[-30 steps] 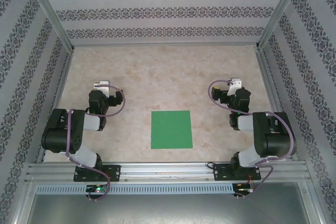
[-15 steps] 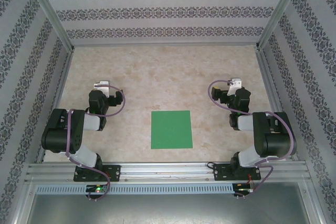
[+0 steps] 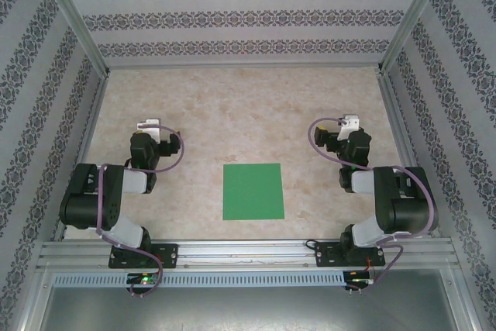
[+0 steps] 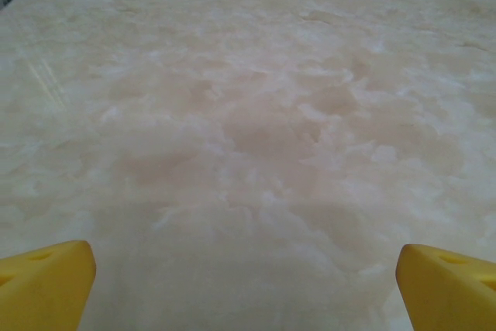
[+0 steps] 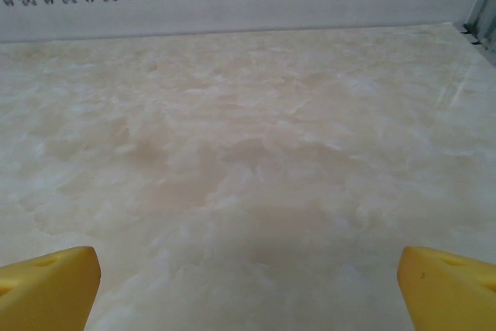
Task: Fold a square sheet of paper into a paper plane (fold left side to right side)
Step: Move the square sheet of paper to the center of the table.
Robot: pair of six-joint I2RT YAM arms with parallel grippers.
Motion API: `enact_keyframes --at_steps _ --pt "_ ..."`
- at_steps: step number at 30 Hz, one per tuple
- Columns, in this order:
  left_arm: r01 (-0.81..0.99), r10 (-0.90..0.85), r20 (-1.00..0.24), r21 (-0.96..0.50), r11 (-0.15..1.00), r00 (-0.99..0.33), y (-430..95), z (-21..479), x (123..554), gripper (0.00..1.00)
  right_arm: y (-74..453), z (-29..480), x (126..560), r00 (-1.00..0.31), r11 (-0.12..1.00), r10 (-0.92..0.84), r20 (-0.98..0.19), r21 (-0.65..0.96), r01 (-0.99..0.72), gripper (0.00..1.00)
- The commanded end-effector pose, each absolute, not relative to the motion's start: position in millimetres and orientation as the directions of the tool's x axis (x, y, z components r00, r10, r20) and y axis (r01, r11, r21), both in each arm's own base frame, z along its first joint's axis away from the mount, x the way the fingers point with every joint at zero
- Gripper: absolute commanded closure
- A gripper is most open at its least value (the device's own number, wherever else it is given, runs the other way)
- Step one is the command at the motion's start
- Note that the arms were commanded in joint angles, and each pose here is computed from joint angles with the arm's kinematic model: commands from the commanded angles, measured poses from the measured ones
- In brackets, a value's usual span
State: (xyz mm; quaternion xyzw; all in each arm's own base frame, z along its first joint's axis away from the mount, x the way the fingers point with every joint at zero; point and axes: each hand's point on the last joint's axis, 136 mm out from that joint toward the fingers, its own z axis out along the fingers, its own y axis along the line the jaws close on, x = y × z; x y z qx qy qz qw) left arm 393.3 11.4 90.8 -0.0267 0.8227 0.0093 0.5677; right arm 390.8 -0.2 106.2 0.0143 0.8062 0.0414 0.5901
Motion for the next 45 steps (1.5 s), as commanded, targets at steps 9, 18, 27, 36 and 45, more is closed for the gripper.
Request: enact_keyframes --at_steps 9,18,27,36,45 --pt "-0.09 -0.063 -0.953 -0.038 0.995 -0.296 13 150 385 0.01 -13 158 359 -0.247 0.983 0.183 -0.952 0.177 0.046 0.02" --pt "-0.053 -0.487 -0.693 -0.547 0.836 -0.532 -46 187 375 0.01 29 194 303 -0.463 0.86 0.458 -0.759 0.51 0.014 0.02" --pt "0.076 -0.336 -0.502 -0.635 0.768 -0.797 -153 159 327 0.01 63 167 269 -0.663 0.742 0.524 -0.534 0.669 0.046 0.07" --pt "0.16 -0.118 -0.32 -0.719 0.676 -0.94 -265 113 286 0.24 76 141 271 -0.727 0.764 0.481 -0.49 0.641 0.074 0.1" --pt "0.106 -0.029 -0.173 -0.719 0.687 -0.984 -302 57 266 0.53 76 133 273 -0.743 0.8 0.45 -0.495 0.593 0.09 0.11"
